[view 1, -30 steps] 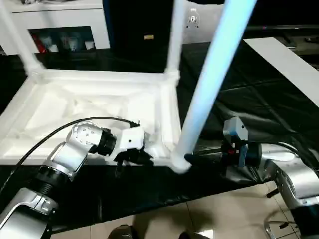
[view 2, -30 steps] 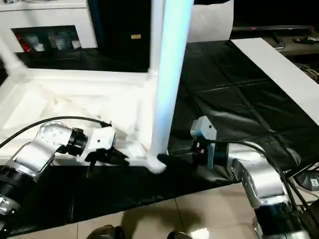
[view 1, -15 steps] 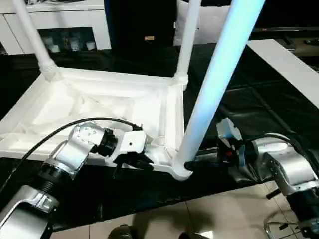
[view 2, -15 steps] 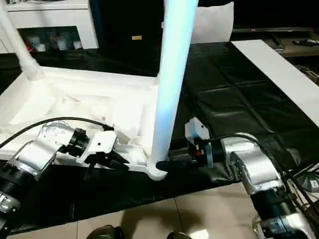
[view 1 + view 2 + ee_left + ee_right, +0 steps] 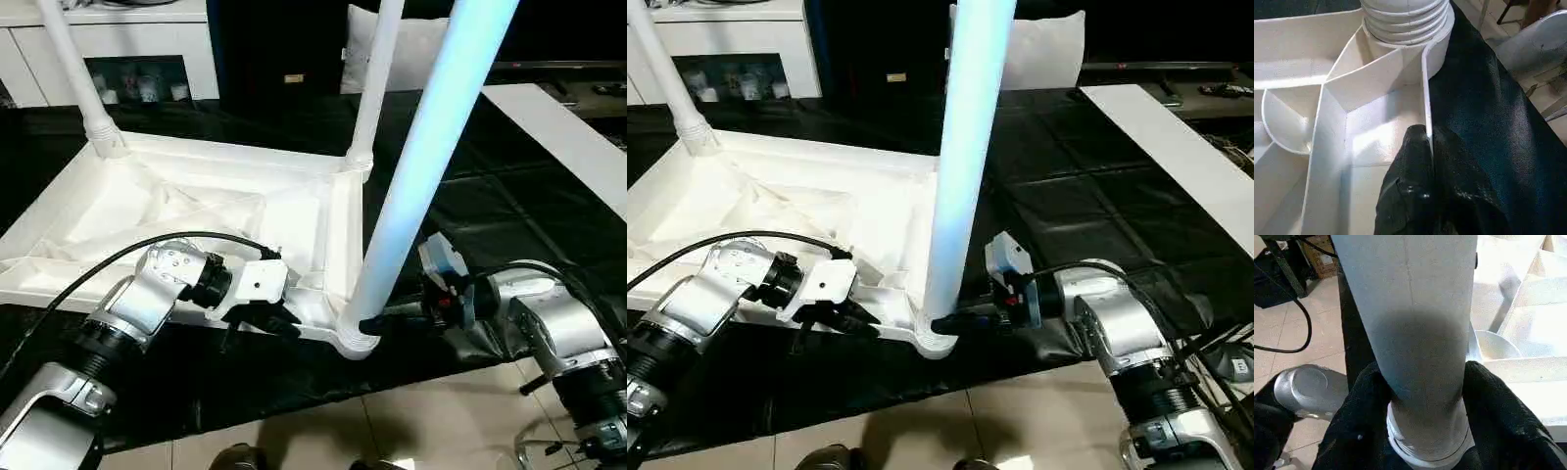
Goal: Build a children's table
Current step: Rotate leg to tighten
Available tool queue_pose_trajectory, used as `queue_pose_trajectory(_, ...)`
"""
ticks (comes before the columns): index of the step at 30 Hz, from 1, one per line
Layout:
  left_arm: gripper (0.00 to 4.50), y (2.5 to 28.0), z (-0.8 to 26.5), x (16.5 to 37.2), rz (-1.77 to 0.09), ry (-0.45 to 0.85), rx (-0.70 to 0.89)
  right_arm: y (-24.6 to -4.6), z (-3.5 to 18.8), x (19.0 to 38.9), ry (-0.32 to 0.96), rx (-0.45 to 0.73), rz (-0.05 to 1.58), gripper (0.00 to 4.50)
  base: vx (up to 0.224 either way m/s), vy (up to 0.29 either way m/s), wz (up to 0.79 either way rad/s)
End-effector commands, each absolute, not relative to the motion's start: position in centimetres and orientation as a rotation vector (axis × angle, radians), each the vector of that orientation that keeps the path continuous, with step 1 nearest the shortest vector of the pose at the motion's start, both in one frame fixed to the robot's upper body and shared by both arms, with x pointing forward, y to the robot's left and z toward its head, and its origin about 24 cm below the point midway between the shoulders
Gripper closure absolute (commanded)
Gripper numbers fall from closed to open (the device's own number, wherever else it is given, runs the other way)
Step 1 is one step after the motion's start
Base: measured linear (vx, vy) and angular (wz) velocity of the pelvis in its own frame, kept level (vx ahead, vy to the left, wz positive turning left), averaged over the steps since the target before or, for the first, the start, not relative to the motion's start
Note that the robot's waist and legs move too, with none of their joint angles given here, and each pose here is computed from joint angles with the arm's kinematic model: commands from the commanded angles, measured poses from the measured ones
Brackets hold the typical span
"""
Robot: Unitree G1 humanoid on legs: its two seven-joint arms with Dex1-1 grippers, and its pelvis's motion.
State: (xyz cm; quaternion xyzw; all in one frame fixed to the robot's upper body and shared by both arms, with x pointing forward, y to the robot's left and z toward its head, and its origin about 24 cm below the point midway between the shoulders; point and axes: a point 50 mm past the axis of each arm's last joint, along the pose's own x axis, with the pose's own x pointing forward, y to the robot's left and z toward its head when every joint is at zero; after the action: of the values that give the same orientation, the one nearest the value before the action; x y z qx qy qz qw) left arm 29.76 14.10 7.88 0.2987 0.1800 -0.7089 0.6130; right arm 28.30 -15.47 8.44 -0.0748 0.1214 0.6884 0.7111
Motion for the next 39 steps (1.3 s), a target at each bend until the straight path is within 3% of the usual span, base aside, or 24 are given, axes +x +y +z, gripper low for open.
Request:
queue_pose_trajectory(1,4.50,13.4,7.5,29.3,-1.712,0.442,0.736,-15.1,8.3,28.4,0.285,-0.200,1.532,2.59,0.000,0.000,0.00)
queue_pose_trajectory(2,4.50,13.4,7.4,29.2,-1.711,0.444,0.736,-15.1,8.1,28.3,0.316,-0.147,1.532,2.03,0.000,0.000,0.00)
queue_pose_trajectory(5,4.50,13.4,7.3,29.2,-1.711,0.445,0.737,-15.1,8.1,28.1,0.326,-0.117,1.541,1.86,0.000,0.000,0.00)
queue_pose_trajectory(9,4.50,13.4,7.3,29.2,-1.710,0.447,0.740,-14.9,8.0,28.2,0.291,-0.164,1.514,1.47,0.000,0.000,0.00)
queue_pose_trajectory(12,4.50,13.4,7.3,29.2,-1.712,0.448,0.746,-14.9,7.8,28.3,0.286,-0.195,1.501,1.47,0.000,0.000,0.00)
queue_pose_trajectory(15,4.50,13.4,7.3,29.2,-1.712,0.449,0.749,-14.8,8.0,28.2,0.289,-0.151,1.516,1.47,0.000,0.000,0.00)
queue_pose_trajectory(24,4.50,13.6,7.2,29.1,-1.711,0.461,0.752,-14.9,7.8,28.0,0.311,-0.130,1.539,2.30,0.000,0.000,0.00)
queue_pose_trajectory(32,4.50,13.5,7.3,29.1,-1.694,0.461,0.698,-15.0,7.7,27.8,0.329,-0.113,1.547,2.48,0.000,0.000,0.00)
queue_pose_trajectory(39,4.50,13.0,7.3,29.8,-1.479,0.488,0.575,-13.8,6.7,27.5,0.347,-0.016,1.420,2.50,0.000,0.000,0.00)
